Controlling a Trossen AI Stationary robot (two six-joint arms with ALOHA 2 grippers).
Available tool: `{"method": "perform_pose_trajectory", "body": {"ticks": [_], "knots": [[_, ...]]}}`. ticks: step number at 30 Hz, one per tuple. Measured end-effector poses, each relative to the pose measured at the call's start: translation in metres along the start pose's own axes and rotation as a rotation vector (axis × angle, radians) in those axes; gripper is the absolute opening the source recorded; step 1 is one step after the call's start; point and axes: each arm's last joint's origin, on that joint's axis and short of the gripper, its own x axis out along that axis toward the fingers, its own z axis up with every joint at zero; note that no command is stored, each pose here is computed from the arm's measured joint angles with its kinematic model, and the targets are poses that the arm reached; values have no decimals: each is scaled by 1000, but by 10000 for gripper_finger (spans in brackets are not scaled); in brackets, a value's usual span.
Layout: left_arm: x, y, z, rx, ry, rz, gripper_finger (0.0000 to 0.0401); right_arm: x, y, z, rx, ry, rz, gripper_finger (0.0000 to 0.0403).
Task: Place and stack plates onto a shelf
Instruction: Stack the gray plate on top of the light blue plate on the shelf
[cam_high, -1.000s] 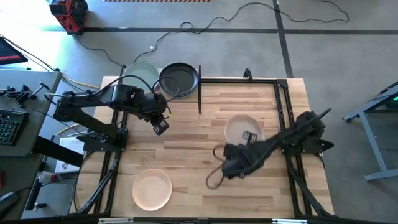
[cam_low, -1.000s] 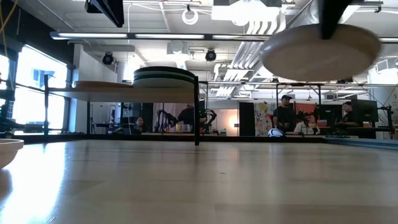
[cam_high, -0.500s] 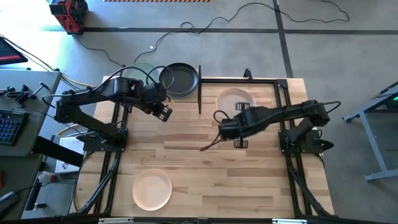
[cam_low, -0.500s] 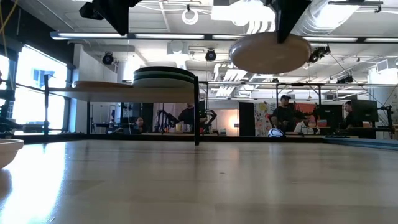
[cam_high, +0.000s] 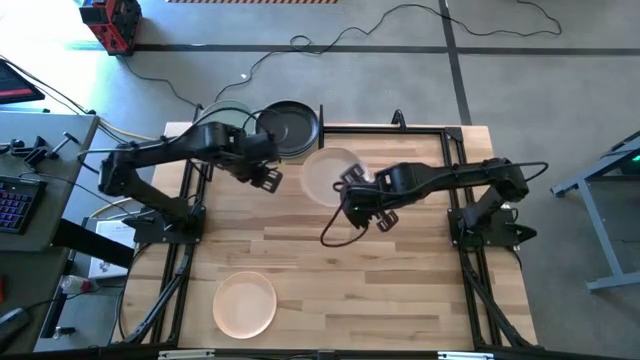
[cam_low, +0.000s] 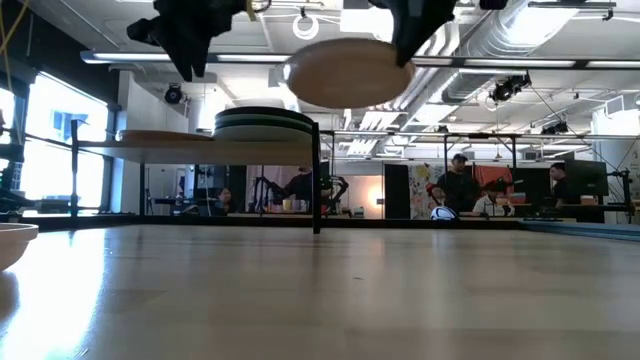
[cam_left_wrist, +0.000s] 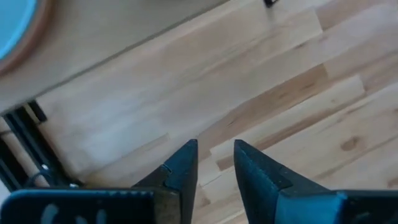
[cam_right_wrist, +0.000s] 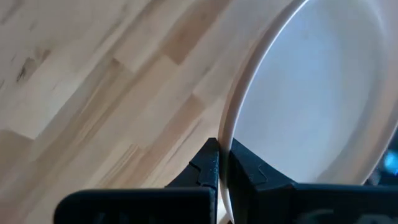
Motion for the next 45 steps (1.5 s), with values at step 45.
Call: {"method": "perform_pose_trajectory", "body": {"ticks": [45], "knots": [[24, -48, 22, -209, -20, -288, 88, 0, -6, 9, -209, -184, 30, 0]]}}
